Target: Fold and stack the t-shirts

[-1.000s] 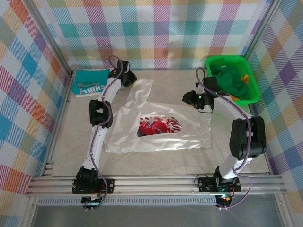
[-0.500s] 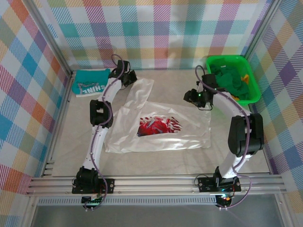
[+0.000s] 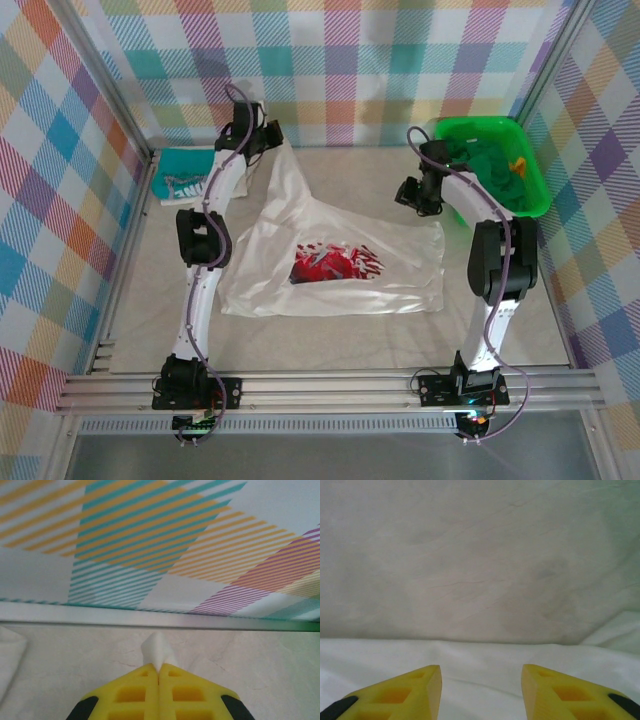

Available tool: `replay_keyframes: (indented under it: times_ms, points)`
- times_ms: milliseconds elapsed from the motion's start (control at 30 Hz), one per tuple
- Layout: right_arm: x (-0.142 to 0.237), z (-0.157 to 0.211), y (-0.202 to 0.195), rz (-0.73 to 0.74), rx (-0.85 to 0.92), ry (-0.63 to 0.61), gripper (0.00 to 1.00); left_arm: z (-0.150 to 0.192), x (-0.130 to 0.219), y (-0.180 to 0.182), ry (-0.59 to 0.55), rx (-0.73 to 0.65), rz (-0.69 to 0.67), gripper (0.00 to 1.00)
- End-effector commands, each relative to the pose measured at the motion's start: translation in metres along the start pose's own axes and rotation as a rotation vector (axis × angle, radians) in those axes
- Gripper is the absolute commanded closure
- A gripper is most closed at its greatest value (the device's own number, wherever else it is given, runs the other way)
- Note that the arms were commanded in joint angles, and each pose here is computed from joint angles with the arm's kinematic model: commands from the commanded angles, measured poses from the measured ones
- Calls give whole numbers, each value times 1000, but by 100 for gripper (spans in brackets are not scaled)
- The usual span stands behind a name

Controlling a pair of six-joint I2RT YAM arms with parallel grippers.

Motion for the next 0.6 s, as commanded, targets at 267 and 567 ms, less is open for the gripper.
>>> replay_keyframes:
  times_ms: [267, 567]
  points:
    - [-12, -10, -2, 64, 4, 60, 51, -8, 15, 31, 15, -86, -84, 41]
    - [3, -8, -5, 46, 0, 49, 51, -12, 46, 14, 111, -74, -139, 43]
Point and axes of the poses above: each hand's point on the last joint's axis, 136 mm out from that joint toward the fingers, its own x axis back along the fingers, its own y axis along the line the jaws close on, z = x × y, the point moved 10 cm from there along x, back along the fingers, and after that the axes turned 13 degrees about -x, right-handed, at the moved point
